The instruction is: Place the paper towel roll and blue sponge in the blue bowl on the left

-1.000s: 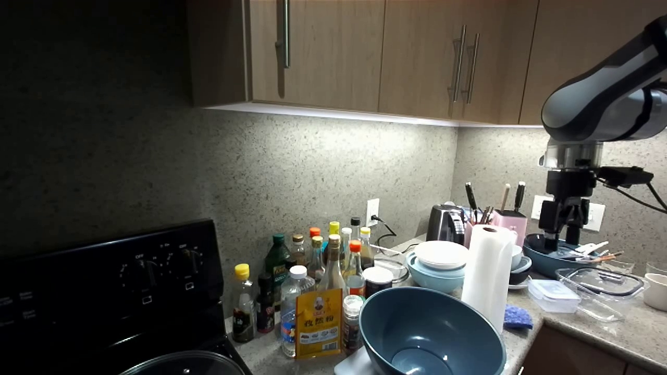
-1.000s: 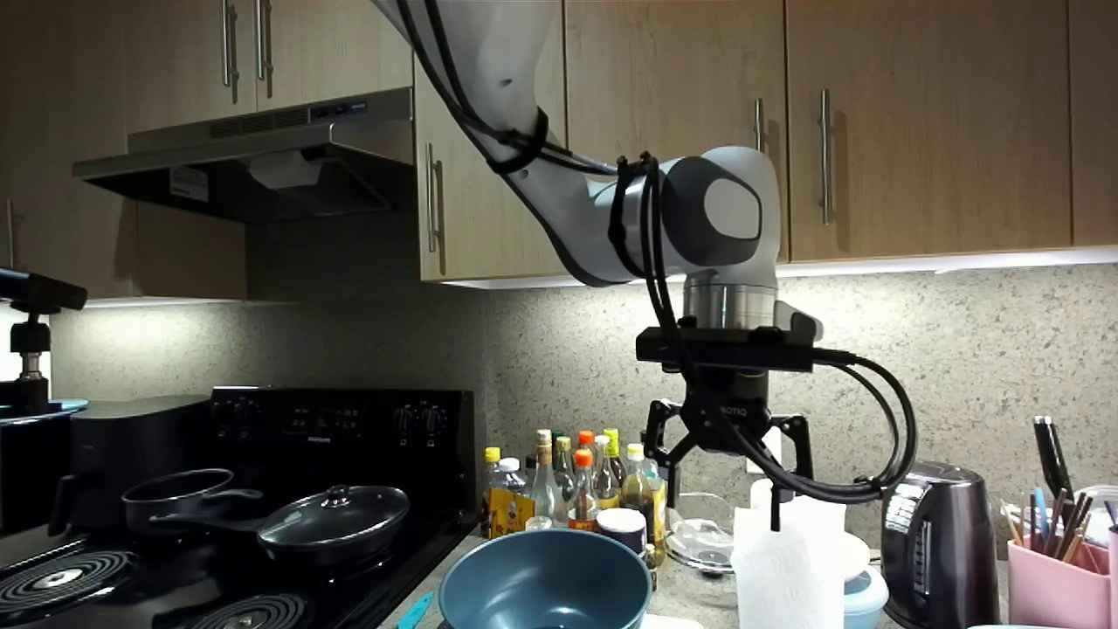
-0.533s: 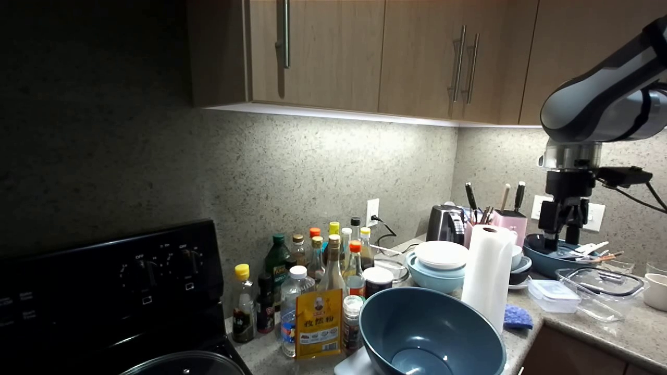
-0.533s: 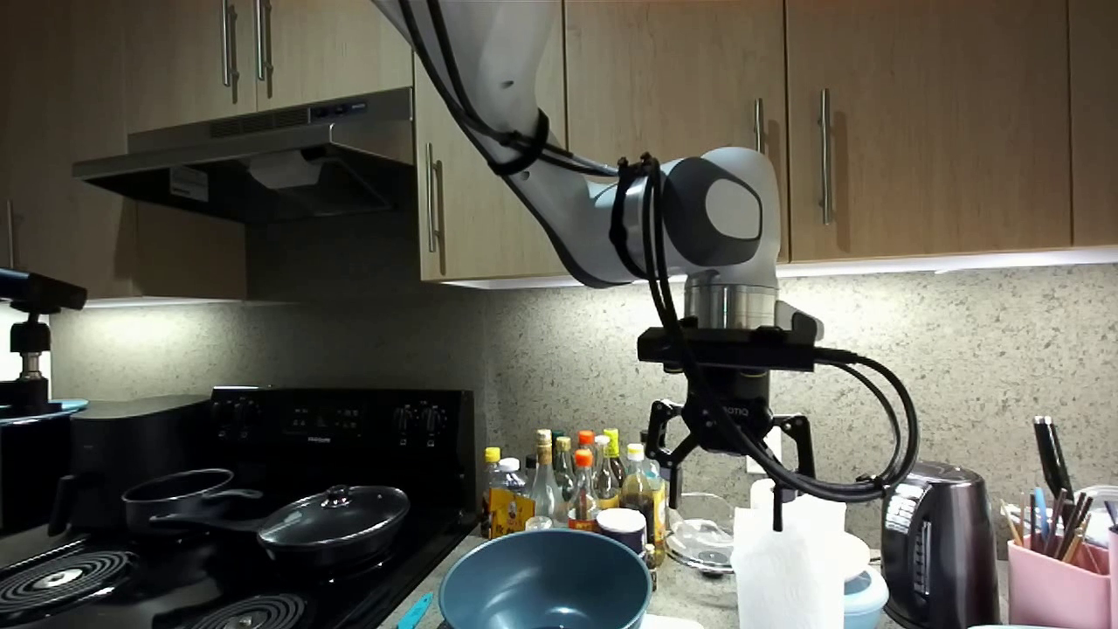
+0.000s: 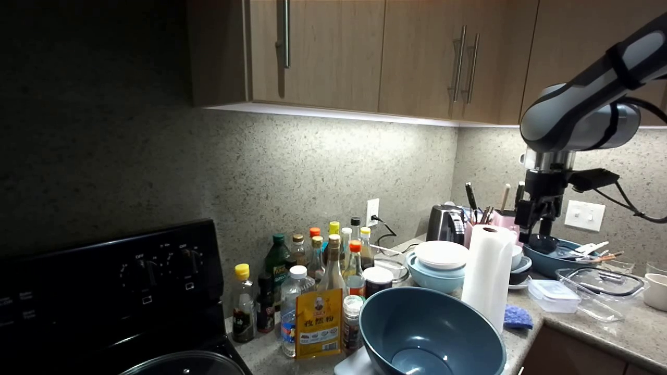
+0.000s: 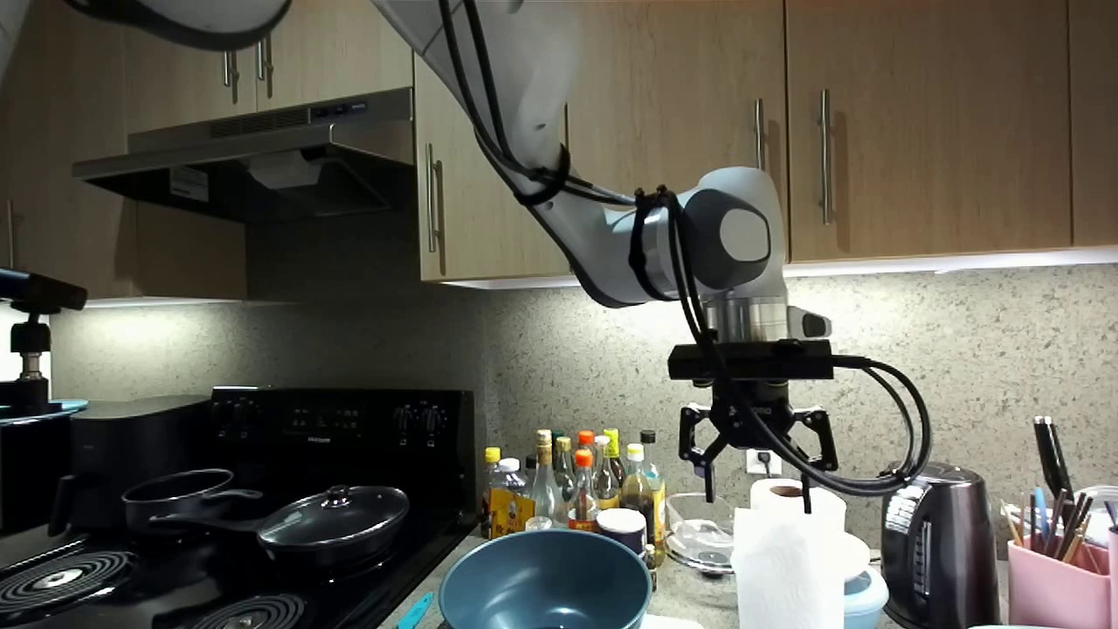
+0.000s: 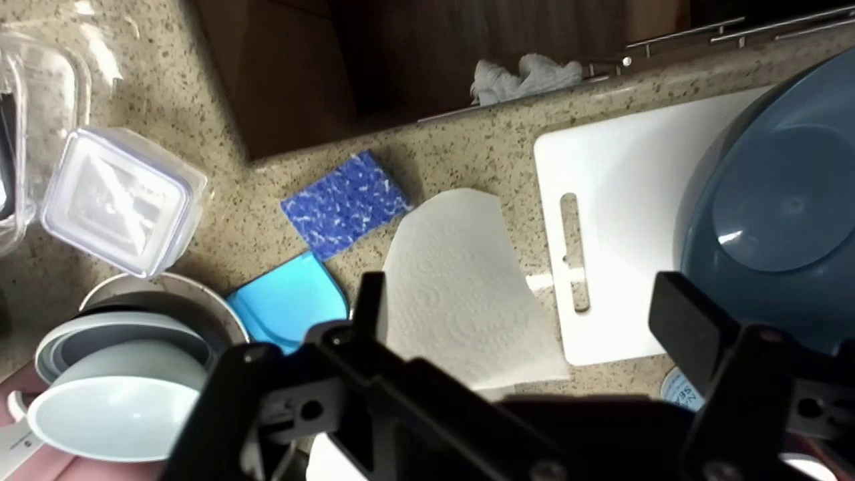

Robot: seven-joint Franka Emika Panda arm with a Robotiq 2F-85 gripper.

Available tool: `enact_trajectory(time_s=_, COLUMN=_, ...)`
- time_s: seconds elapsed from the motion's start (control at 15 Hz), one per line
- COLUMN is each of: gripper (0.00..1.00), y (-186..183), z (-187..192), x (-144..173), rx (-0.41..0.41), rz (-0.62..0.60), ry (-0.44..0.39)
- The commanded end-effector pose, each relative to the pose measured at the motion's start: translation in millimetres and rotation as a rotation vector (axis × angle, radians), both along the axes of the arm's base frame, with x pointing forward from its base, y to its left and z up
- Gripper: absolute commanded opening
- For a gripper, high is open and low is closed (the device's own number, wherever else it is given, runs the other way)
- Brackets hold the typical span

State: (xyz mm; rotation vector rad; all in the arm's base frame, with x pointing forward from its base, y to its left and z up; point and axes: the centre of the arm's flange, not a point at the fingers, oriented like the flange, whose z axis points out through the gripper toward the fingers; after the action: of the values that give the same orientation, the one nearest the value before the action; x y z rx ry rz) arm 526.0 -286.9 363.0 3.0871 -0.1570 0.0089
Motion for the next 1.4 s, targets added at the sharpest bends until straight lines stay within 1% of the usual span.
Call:
enact_trajectory(time_s=0.0, gripper=1.00, y=-16, z=-5, x=31, rx=-0.047, rz=0.050, ry=-0.041)
enact_trajectory(time_s=0.13, gripper=1.00, y=-20, z=-6, x=41, rx=-0.062, rz=0.068, ry=-0.056)
enact_trajectory(time_s=0.33, gripper=1.00, y=-26, z=-7, x=57, rx=-0.096, rz=0.128, ry=-0.090)
enact_trajectory(time_s=0.47, gripper=1.00, y=-28, z=-7, x=69, rx=-0.111, rz=0.163, ry=-0.094)
enact_trajectory(time_s=0.8, gripper=1.00, y=-5, z=-11, x=106, rx=-0.140, rz=0.287, ry=-0.082)
enact_trajectory(time_s=0.93, gripper=1.00, y=5, z=-13, x=115, rx=-0.142, rz=0.317, ry=-0.082)
enact_trajectory(time_s=1.13, gripper=1.00, y=12, z=-18, x=119, rx=-0.132, rz=0.318, ry=-0.084)
enact_trajectory(time_s=1.33, gripper=1.00, y=14, z=-19, x=108, rx=-0.126, rz=0.247, ry=-0.039)
